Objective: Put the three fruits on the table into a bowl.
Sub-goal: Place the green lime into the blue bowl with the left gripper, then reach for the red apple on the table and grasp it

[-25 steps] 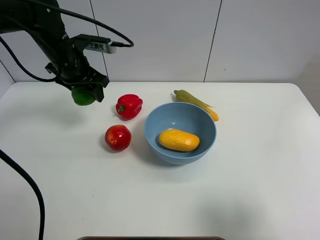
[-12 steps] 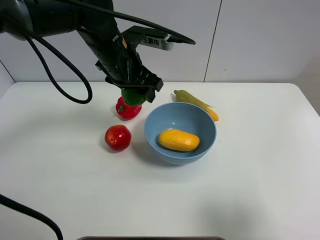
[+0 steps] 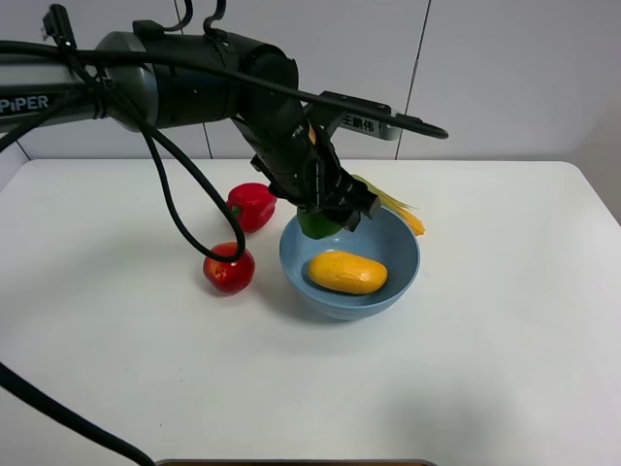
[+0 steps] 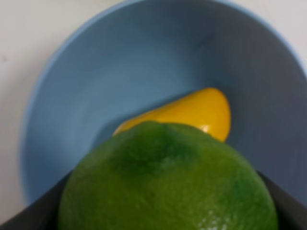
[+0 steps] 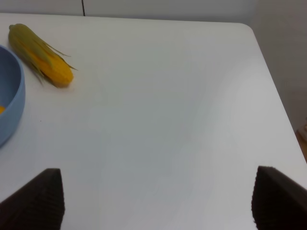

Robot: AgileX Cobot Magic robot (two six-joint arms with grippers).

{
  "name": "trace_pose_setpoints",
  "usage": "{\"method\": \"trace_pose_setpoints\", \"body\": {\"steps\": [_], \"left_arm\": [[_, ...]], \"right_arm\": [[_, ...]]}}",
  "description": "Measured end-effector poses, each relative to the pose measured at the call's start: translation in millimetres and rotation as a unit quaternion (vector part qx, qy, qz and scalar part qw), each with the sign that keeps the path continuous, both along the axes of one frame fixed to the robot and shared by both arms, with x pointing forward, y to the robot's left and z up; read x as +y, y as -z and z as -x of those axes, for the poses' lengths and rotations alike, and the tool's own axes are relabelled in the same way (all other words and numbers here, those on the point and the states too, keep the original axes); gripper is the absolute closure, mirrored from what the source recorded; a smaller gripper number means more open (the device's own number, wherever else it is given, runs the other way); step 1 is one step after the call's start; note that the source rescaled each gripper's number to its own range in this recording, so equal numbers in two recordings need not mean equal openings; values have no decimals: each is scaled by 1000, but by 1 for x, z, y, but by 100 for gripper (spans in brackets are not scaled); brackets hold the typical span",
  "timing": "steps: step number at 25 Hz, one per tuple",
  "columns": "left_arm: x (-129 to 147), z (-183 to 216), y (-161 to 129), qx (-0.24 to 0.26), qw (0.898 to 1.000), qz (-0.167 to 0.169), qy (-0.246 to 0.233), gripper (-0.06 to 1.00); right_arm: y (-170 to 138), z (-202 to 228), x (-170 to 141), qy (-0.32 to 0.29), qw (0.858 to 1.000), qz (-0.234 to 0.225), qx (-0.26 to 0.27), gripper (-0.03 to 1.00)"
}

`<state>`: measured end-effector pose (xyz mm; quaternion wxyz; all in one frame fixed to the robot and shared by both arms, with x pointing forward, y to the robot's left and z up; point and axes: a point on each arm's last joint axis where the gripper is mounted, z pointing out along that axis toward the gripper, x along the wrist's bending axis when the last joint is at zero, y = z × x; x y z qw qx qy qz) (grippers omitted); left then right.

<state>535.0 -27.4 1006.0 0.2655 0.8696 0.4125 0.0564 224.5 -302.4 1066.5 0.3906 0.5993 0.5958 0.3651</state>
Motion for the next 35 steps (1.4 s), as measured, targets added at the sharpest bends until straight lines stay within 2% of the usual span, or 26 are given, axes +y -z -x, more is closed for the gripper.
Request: {"method": "trace_pose_setpoints", "body": {"steps": [5, 10, 14, 16, 18, 23, 26, 29, 35], "left_arm": [[-9, -4, 17, -4, 1000, 10, -1, 94], [-13, -7, 39, 9, 1000, -4, -2, 94], [-14, -8, 44, 12, 1000, -7, -2, 94], [-14, -8, 44, 10, 1000, -6, -2, 91], [-14, -9, 44, 9, 1000, -5, -3, 82], [-14, -9, 43, 7, 1000, -3, -3, 35], [-14, -9, 43, 7, 1000, -3, -3, 14], [-14, -9, 43, 8, 1000, -4, -2, 5], [6, -12, 19, 9, 999, -30, -8, 2]], "right_arm": [[0, 0, 0, 0, 1000, 0, 0, 46], [0, 0, 0, 0, 1000, 0, 0, 46], [0, 0, 0, 0, 1000, 0, 0, 46], [0, 0, 0, 0, 1000, 0, 0, 46], [0, 0, 0, 0, 1000, 0, 0, 46], [0, 0, 0, 0, 1000, 0, 0, 46], [0, 0, 0, 0, 1000, 0, 0, 46], [0, 0, 0, 0, 1000, 0, 0, 46], [0, 0, 0, 0, 1000, 0, 0, 46]]}}
